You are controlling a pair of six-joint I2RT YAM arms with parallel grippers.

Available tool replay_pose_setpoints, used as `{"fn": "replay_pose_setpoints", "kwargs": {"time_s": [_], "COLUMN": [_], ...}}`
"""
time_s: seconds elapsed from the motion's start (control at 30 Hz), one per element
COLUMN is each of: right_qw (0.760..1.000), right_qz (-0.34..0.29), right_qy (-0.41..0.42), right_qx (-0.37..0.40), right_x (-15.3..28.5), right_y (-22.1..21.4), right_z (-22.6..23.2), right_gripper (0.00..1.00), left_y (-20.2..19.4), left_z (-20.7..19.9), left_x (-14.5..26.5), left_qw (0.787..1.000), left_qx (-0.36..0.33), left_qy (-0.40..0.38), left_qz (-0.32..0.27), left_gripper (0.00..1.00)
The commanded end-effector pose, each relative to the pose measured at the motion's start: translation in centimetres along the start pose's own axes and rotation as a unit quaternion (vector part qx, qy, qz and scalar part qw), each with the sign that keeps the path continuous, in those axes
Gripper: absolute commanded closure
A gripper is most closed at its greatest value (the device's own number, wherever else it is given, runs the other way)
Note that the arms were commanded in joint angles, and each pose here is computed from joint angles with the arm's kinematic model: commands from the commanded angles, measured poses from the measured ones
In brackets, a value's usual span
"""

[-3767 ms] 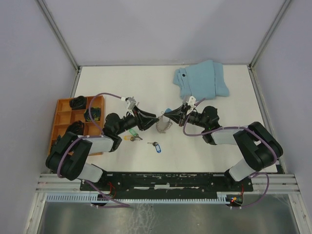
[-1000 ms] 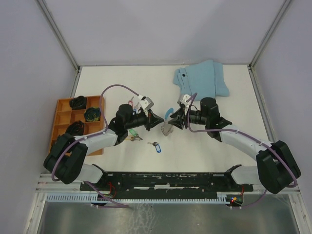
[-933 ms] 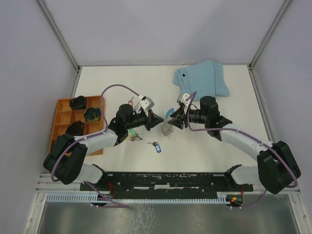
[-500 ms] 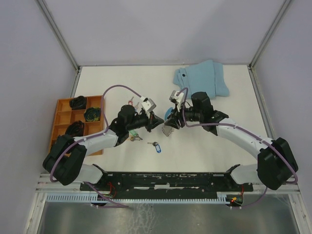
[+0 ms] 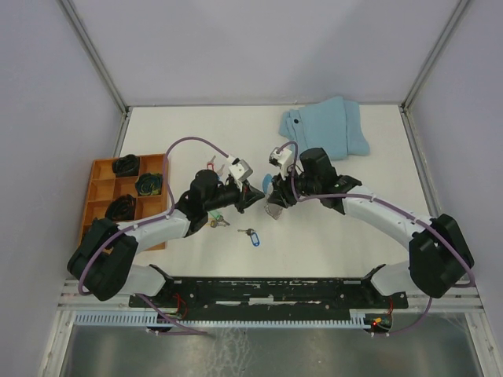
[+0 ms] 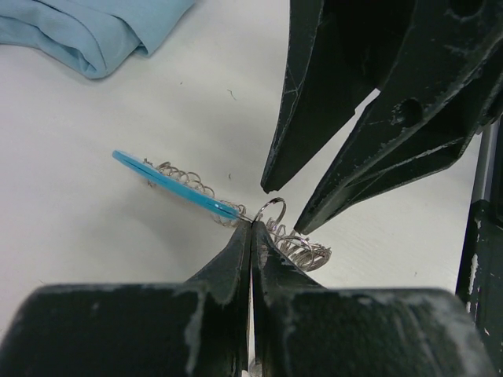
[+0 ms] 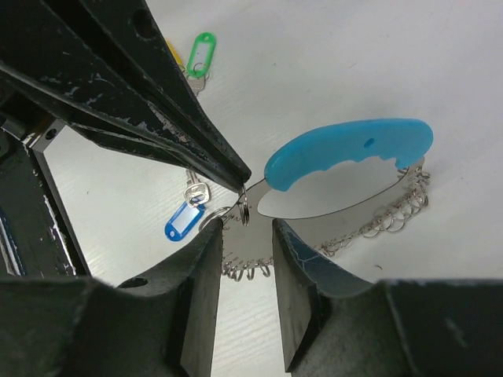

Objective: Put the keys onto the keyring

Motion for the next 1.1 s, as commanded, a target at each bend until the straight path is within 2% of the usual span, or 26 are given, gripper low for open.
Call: {"fn": "replay_pose_setpoints", "kwargs": {"time_s": [0.0, 0.63, 0.87, 1.07], "right_qw": [0.999, 0.999, 0.999, 0.996], "right_qz": [-0.029, -0.021, -0.010, -0.021], "right_qy": [0.006, 0.030, 0.028, 0.032], "right_qx": [0.016, 0.025, 0.042, 0.082], "right_x": [-0.1, -0.9, -0.9, -0.4], "right_y": [2.4, 2.5, 2.0, 1.8], "right_z": [0.3, 0.4, 0.1, -0.1], "right_gripper": [0.61, 0.80, 0.96, 0.99], "left_y": [3.3, 3.3, 3.2, 3.7], "left_z": [0.3, 0.1, 0.0, 0.0], "left_x": [-0.2, -0.3, -0.3, 0.2], "left_qw": [0.998, 0.998, 0.998, 0.998], "left_qx": [-0.049, -0.053, -0.053, -0.040], "left_qy": [0.007, 0.003, 0.004, 0.017], "left_qz": [-0.043, -0.041, -0.040, -0.044], "left_gripper": [0.97, 0.97, 0.97, 0.75]}}
Point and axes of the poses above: each gripper's point midway between its finger pads, its own x axis back along the fingers, its own z axis along the line the jaws close on, y = z × x, the point moved 5 cm from there along x, back along the fingers, and after that the axes turned 5 degrees about -x, right-handed, at the moved point
